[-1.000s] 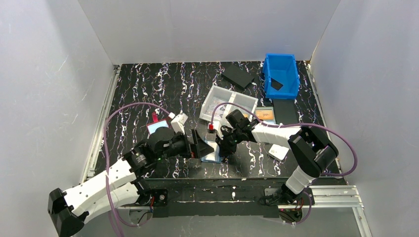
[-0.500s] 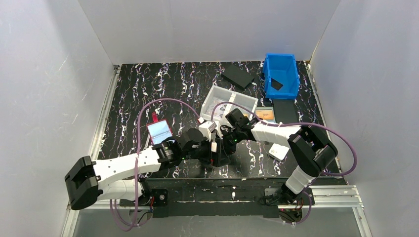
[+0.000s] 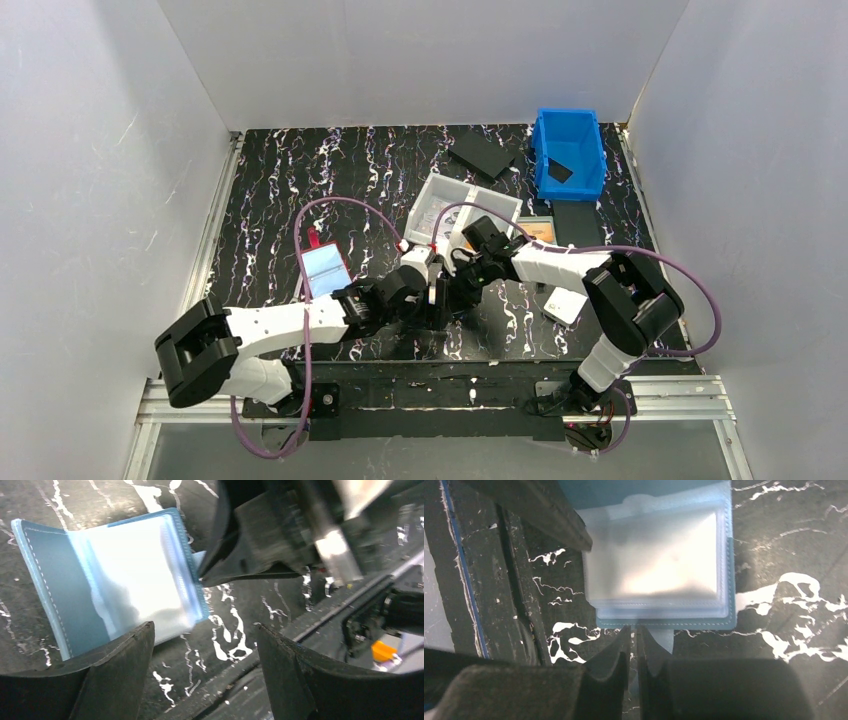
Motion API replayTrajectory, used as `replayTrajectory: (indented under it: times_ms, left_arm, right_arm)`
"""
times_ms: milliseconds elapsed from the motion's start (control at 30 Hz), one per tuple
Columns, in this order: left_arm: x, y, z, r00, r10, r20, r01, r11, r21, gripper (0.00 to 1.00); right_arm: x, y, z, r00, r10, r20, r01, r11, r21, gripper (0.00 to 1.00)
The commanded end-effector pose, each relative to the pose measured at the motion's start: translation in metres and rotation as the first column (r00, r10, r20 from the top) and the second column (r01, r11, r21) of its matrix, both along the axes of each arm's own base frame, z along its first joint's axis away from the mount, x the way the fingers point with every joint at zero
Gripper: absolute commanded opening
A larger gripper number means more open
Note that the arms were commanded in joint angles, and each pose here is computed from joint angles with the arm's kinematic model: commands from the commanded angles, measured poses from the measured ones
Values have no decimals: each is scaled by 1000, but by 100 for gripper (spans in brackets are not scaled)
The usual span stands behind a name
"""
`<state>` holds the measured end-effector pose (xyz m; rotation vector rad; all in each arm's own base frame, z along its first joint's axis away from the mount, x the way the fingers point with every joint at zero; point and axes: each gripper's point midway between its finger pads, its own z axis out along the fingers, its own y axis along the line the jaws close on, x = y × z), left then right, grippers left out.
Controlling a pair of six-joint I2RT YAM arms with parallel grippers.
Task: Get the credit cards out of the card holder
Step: Open the card holder at the center of the board.
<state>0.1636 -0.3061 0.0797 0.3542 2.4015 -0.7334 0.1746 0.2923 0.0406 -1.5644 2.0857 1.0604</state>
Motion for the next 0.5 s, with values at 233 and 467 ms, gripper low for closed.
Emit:
replayTrajectory:
  times_ms: [233, 467]
  left_arm:
    - [18, 41, -47, 990, 133, 48, -141, 955, 260, 70]
    - [23, 44, -59, 981, 190, 35, -190, 923, 334, 68]
  right_arm:
    - [16, 2, -14, 998, -67, -1, 67, 997, -46, 17]
    - [17, 2, -16, 997, -75, -3, 75, 996, -53, 17]
